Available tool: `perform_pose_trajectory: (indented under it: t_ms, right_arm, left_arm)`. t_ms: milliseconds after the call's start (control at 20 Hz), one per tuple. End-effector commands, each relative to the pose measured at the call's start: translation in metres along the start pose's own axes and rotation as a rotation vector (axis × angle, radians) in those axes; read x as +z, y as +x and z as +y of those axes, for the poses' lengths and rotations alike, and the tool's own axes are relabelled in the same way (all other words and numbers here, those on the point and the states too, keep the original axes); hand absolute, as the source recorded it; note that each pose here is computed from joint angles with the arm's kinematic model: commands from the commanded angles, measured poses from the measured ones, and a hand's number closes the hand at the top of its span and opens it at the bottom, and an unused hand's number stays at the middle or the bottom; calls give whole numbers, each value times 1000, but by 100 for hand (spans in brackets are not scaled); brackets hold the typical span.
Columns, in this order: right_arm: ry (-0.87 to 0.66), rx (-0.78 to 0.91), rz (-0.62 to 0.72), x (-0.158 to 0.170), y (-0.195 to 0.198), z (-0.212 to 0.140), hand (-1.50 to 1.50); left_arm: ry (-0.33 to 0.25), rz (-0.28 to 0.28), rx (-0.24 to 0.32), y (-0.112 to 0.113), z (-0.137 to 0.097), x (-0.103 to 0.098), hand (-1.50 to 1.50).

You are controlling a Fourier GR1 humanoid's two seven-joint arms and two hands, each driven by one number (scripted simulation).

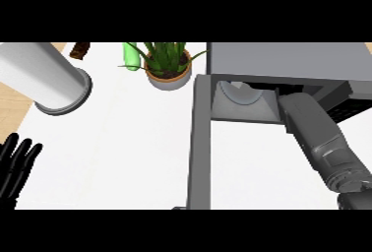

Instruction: Pick up the milk, place it into the microwave and close the microwave

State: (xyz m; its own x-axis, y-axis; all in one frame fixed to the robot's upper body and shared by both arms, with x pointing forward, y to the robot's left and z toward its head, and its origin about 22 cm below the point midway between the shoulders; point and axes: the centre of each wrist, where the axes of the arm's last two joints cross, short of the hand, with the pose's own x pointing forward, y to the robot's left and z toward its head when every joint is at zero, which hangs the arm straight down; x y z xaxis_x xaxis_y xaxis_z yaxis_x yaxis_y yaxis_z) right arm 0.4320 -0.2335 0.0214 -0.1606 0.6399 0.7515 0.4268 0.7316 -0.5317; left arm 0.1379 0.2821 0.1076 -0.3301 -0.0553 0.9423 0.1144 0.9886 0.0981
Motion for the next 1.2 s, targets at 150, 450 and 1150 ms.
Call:
perform_pose_trajectory:
  t_ms: [150, 450, 1150]
  right_arm:
    - [26, -130, -10, -3, -18, -25, -150]
    - [70, -259, 27, 22, -31, -11, -150]
    - [230, -388, 160, 105, -72, 9, -150]
  left_arm:
    - [20, 14, 18, 1, -2, 9, -150]
    - [17, 18, 21, -21, -10, 5, -150]
    - [43, 19, 21, 10, -6, 10, -150]
